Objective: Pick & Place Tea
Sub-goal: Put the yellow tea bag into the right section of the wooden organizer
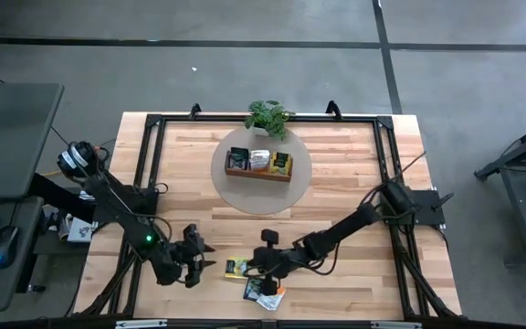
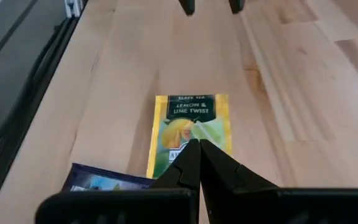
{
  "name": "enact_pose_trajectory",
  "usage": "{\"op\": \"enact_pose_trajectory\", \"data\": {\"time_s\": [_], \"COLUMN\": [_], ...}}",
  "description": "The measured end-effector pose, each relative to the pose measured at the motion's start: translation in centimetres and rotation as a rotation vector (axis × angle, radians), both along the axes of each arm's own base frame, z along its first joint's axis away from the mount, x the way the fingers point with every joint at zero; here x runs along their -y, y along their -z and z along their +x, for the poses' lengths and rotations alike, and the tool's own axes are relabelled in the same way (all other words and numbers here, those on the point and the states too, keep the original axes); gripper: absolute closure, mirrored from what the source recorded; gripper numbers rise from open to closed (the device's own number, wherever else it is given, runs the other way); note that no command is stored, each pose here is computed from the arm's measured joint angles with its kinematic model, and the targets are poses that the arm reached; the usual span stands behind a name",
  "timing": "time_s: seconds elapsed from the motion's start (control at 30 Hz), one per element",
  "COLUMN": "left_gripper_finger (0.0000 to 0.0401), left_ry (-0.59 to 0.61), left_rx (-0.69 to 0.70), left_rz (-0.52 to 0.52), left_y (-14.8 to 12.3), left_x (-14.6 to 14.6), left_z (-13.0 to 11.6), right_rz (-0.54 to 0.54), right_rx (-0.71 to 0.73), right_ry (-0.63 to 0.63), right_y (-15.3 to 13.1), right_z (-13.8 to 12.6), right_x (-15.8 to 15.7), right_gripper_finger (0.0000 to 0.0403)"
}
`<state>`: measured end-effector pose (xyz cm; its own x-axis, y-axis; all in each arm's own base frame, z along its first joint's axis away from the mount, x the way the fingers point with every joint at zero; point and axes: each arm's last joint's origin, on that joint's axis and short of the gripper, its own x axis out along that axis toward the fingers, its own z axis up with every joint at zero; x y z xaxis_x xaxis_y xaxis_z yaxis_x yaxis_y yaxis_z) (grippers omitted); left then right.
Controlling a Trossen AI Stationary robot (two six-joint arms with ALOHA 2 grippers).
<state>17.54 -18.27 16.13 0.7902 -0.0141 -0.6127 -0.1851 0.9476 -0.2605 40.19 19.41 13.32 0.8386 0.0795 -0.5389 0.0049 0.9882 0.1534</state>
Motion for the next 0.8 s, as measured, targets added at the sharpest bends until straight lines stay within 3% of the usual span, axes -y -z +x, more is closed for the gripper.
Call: {"op": "enact_pose_trajectory", "data": {"time_s": [0.37,0.8], "left_gripper_finger": [0.0227,0.0227], "left_ry": [-0.004,-0.040], "left_rx": [0.019,0.022], "left_rz": [-0.024,-0.036], "left_y": [3.0,3.3], "left_x": [1.6,1.6], "left_z": [1.4,1.5], "right_rz": [-0.001,0.025], "right_rx": [-0.052,-0.046], "right_ry": [0.021,0.017], "right_y": [2.0,3.5], "right_z": [0.5,0.8], "right_x": [-0.3,-0.5], "right_gripper_finger": [0.0402,0.0403]}}
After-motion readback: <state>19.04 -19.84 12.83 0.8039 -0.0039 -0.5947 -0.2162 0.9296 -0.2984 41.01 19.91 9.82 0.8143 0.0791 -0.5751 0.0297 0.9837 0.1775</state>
